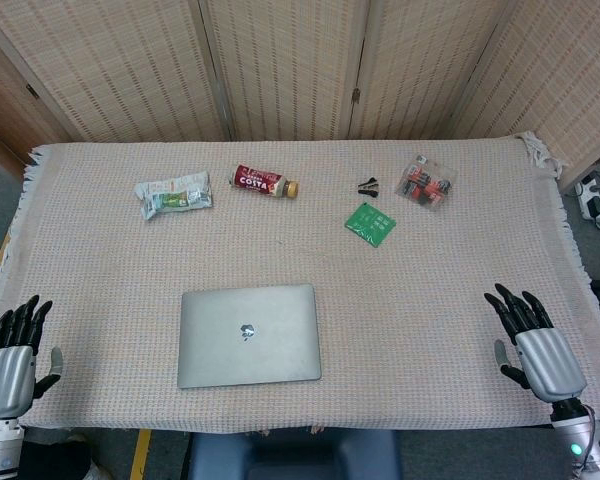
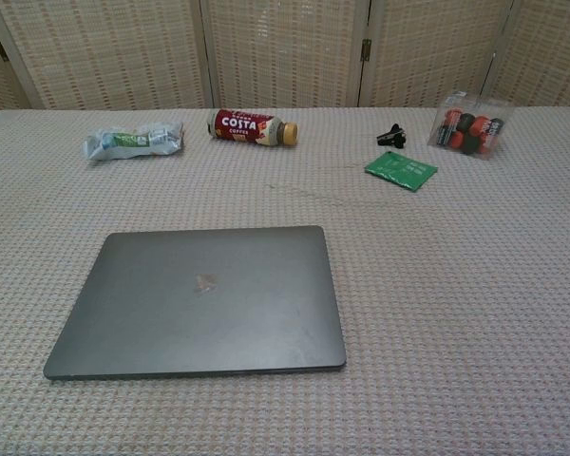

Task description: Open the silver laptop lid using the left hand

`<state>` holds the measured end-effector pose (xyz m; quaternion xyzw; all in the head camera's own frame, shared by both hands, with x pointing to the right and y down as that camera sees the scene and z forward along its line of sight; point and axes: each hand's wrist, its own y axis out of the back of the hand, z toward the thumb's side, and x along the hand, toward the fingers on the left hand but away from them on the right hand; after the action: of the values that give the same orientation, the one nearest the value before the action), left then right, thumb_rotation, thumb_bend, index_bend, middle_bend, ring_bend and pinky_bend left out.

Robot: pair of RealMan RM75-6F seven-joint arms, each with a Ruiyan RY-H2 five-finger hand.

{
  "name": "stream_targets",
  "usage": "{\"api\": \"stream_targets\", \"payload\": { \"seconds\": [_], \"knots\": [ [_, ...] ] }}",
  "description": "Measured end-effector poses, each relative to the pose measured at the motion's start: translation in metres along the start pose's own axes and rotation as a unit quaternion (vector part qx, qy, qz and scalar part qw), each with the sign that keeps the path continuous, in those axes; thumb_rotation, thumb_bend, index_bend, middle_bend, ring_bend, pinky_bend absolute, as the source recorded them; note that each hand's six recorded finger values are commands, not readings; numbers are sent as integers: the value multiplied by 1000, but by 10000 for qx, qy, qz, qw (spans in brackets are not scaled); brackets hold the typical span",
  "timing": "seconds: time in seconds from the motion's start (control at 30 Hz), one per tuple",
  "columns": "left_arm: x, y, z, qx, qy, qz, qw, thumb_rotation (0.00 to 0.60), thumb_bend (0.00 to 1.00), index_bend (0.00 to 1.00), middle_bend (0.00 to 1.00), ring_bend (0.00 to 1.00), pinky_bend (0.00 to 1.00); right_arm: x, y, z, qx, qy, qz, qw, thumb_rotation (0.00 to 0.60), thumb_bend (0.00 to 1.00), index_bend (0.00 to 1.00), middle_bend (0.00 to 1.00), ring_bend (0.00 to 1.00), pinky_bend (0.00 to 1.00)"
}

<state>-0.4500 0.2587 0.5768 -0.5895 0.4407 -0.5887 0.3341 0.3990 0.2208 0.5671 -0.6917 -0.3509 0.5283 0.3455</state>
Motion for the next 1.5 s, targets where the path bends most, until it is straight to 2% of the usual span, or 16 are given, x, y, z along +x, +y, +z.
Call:
{"api": "stream_targets", "payload": {
  "seconds": [0.3, 0.4, 0.5, 0.7, 0.9, 1.13, 1.27, 1.5],
  "knots": [
    [4, -3, 3, 27, -92, -83, 9999, 600, 622, 0, 33, 0, 0, 0, 4, 1, 12, 14, -110, 9999, 600, 665, 0, 5, 103, 18],
    [6, -4, 6, -5, -199, -93, 9998, 600, 584, 0, 32, 0, 0, 0, 7, 1, 44, 31, -149, 9999, 600, 665, 0, 3, 98, 18],
    [13, -7, 12, -45, -439, -169, 9989, 600, 490, 0, 29, 0, 0, -2, 9, 3, 82, 77, -175, 9998, 600, 666, 0, 3, 97, 18],
    [26, -13, 43, 41, -1271, -344, 9913, 600, 348, 0, 28, 0, 0, -7, 12, 7, 108, 180, -176, 9996, 600, 666, 0, 1, 97, 18],
    [38, -23, 91, 108, -2252, -599, 9724, 600, 226, 0, 26, 0, 0, -10, 11, 9, 86, 226, -126, 9996, 600, 665, 0, 0, 87, 17],
    [36, -48, 154, 218, -3251, -934, 9408, 600, 191, 0, 21, 0, 0, -12, 8, 8, 59, 219, -77, 9997, 600, 664, 0, 0, 86, 18],
    [29, -63, 185, 213, -3613, -1066, 9261, 600, 193, 0, 17, 0, 0, -13, 6, 8, 46, 215, -44, 9997, 600, 665, 0, 0, 85, 18],
    [26, -84, 234, 187, -4020, -1211, 9074, 600, 194, 0, 14, 0, 0, -14, 5, 8, 29, 224, -23, 9997, 600, 665, 0, 0, 79, 18]
  ]
}}
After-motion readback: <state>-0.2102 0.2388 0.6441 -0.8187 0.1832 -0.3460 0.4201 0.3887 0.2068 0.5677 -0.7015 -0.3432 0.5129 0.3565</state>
